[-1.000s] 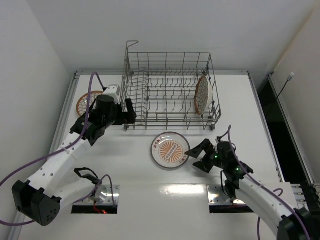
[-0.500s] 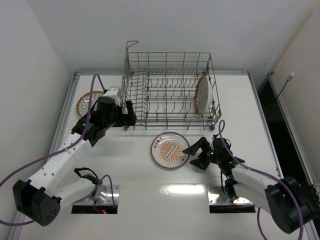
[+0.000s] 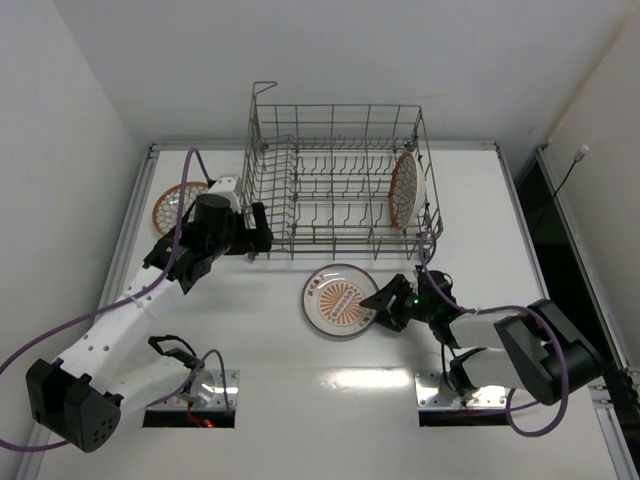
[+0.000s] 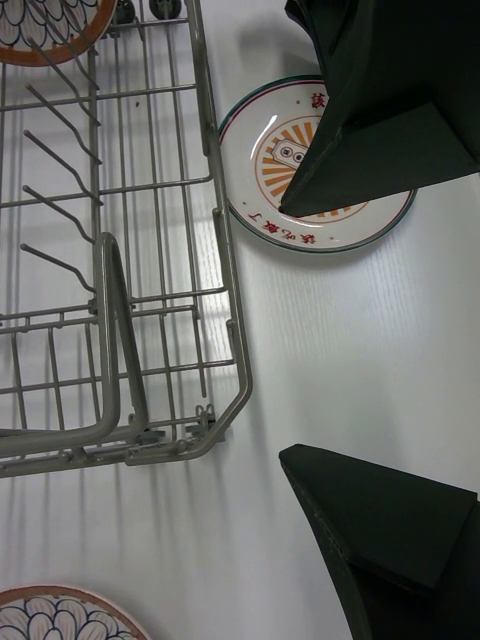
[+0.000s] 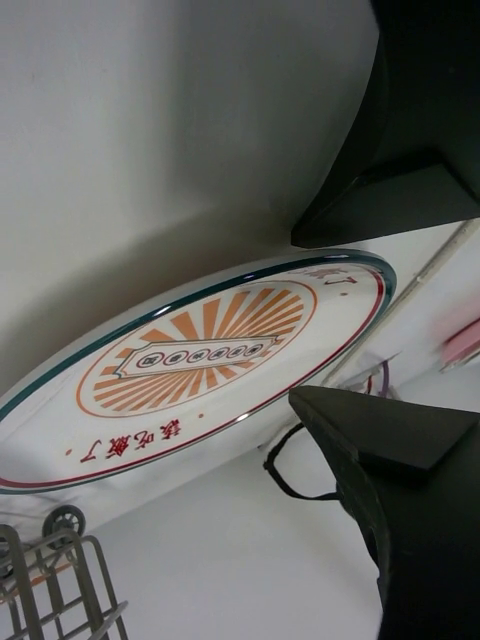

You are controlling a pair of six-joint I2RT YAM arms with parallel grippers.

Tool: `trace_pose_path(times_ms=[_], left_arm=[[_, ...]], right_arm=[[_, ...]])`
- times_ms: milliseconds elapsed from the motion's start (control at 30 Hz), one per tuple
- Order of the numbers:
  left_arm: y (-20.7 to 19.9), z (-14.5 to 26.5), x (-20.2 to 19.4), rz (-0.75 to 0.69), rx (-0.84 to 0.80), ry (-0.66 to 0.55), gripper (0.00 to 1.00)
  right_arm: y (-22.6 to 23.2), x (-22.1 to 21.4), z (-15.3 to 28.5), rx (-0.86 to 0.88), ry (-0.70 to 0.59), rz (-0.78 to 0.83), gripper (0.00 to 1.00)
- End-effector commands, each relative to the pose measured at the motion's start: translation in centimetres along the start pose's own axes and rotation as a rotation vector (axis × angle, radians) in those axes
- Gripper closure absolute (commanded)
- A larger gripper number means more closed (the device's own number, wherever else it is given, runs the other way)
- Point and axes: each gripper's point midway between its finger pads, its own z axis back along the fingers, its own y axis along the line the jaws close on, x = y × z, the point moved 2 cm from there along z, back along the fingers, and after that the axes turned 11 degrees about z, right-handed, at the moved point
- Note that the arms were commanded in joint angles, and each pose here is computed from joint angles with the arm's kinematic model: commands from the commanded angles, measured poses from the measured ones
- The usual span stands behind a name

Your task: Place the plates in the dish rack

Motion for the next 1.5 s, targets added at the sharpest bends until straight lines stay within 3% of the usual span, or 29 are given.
trace_pose_path(times_ms=[0,233,600,833,1067,1267,1467], left_arm=[[-0.7,0.4,0.4,0.009,-0.034,-0.027,0.00],[-0.9,0.4,0.3,0.009,-0.043,-0.021,0.00],[-0.7,0.5,0.6,0.009,-0.028,-0.031,0.00],[-0.8,0.6,0.5,0.009,-0.035,-0.026,0.00],[-1.2,0.4,0.8,0.010,-0.048,-0.028,0.00],[-1.5,0.5,1.3,0.011,-0.053,-0.036,0.00],[-1.5,0.7,1.3,0.011,-0.053,-0.036,0.00]], right_arm=[[-6.4,-3.1,1.2,-0.179,0.024,0.004,0.48],[-6.6,-3.4,0.6,-0.168,0.050,0.028,0.62],[-7.0,-3.9,1.2,-0.199,0.091,0.084,1.00],[-4.2,-1.7,3.3,-0.233,0.045,0.276,1.00],[-3.0,-2.5,6.3,-0.252,0.124,0.389,1.00],[1.3,-0.9,8.1,-0.158,0.054,0.500,1.00],[4.7,1.4,10.9,-0.176,-0.013,0.642,1.00]])
